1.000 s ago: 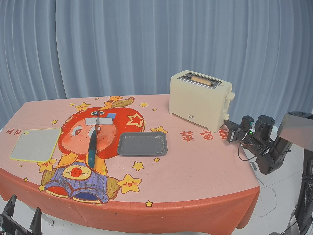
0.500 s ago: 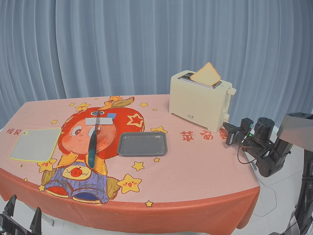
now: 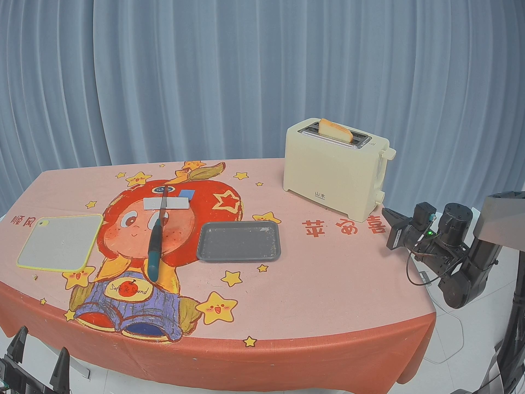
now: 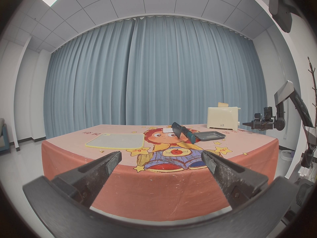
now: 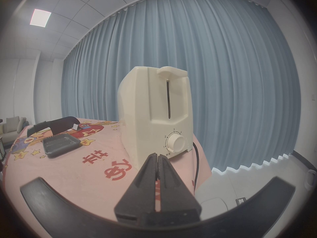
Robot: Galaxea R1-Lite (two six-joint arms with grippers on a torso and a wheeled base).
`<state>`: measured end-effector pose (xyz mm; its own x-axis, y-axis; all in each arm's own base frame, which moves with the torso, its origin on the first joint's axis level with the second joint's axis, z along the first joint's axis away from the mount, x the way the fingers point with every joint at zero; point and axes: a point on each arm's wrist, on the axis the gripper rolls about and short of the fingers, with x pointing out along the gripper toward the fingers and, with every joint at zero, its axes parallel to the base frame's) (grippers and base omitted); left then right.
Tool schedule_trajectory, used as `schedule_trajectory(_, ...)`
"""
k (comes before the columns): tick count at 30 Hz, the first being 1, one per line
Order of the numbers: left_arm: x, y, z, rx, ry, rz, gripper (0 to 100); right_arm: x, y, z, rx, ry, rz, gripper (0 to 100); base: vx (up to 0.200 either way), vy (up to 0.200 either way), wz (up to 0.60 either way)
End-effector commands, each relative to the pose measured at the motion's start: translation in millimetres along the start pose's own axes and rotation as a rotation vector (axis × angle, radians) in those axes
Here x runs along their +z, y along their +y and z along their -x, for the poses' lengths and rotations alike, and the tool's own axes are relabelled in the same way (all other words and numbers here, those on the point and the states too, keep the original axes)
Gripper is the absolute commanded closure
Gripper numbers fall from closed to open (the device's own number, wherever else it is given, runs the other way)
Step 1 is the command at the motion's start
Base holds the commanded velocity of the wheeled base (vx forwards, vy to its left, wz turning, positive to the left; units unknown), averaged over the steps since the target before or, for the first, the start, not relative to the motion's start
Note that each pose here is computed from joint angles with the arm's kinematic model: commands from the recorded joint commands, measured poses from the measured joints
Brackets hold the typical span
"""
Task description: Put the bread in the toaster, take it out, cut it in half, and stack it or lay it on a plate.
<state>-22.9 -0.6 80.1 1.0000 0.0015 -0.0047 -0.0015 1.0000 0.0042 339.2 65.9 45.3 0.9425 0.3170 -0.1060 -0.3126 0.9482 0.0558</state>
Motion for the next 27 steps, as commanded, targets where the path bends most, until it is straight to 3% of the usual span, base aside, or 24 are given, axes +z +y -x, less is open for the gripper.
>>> schedule_trajectory(1,-4.8,0.0,0,0.000,0.000,0.000,0,16,9.8,20,0.010,-0.019,0.003,100,0.000,0.000,0.00)
schedule_trajectory(10,-5.3,0.0,0,0.000,0.001,0.000,0,31,15.5,39,0.017,-0.045,0.014,100,0.000,0.000,0.00)
schedule_trajectory(20,-5.3,0.0,0,0.000,0.001,0.000,0,57,15.4,52,0.012,-0.130,0.015,100,0.000,0.000,0.00)
schedule_trajectory(27,-5.3,0.0,0,0.000,0.001,0.000,0,62,17.6,57,0.019,-0.143,0.015,100,0.000,0.000,0.00)
